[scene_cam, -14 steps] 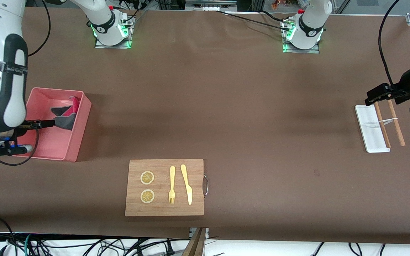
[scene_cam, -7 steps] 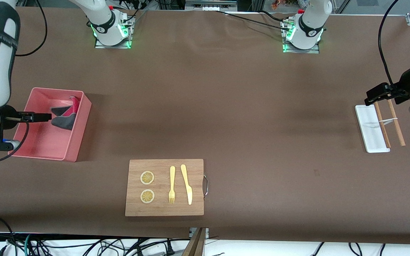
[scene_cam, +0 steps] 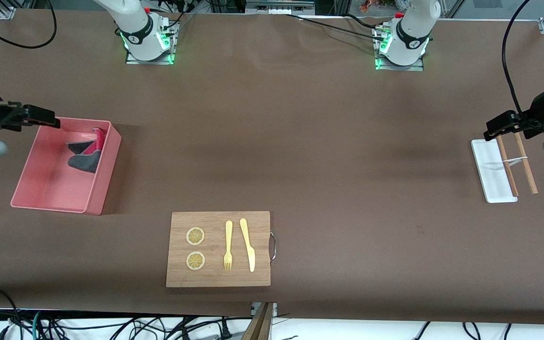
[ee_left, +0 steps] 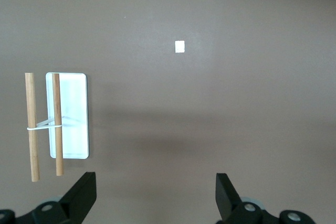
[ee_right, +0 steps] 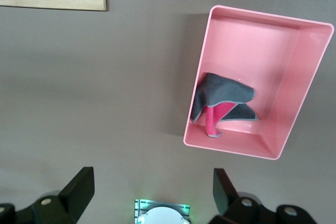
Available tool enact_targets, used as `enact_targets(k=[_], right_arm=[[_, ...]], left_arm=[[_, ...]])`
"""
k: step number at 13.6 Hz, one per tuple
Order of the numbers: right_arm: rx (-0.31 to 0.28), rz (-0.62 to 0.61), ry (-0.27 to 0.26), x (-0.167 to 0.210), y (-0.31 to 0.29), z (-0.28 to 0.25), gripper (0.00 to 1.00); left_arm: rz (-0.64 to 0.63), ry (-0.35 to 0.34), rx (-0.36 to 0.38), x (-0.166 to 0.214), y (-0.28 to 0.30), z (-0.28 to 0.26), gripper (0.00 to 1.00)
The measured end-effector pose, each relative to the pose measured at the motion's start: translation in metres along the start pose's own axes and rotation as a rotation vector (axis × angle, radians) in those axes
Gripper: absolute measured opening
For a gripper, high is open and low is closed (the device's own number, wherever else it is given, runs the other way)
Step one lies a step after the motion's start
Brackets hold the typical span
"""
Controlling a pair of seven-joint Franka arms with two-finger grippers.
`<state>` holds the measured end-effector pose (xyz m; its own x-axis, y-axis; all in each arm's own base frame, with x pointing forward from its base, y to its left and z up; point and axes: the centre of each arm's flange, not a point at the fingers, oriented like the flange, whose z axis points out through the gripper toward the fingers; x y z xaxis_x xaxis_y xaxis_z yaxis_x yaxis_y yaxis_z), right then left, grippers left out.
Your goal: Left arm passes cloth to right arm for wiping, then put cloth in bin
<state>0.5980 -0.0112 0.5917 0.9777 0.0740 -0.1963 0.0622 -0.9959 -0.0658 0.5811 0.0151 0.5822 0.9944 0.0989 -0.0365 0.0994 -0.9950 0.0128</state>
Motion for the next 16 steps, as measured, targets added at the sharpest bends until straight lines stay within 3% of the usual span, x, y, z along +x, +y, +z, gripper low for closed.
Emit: enact_targets(k=[2, 4, 7, 16], right_arm=[[-0.031, -0.001, 0.056, -0.017, 0.007, -0.022, 1.0], [-0.052, -0.001, 0.075, -0.034, 0.009, -0.034, 1.0], [-0.047, 0.016, 0.05, -0.045, 0.019, -0.024, 1.0], [-0.045, 0.063, 0.044, -0.052, -0.001, -0.018, 1.0]], left_arm=[[0.0, 0.0, 0.0, 0.0, 0.0, 0.0, 1.0], [0.0, 0.0, 0.0, 0.001, 0.0, 0.0, 1.0], [-0.001, 0.008, -0.001, 0.001, 0.0, -0.004, 1.0], [-0.001, -0.01, -0.001, 0.0, -0.001, -0.002, 1.0]])
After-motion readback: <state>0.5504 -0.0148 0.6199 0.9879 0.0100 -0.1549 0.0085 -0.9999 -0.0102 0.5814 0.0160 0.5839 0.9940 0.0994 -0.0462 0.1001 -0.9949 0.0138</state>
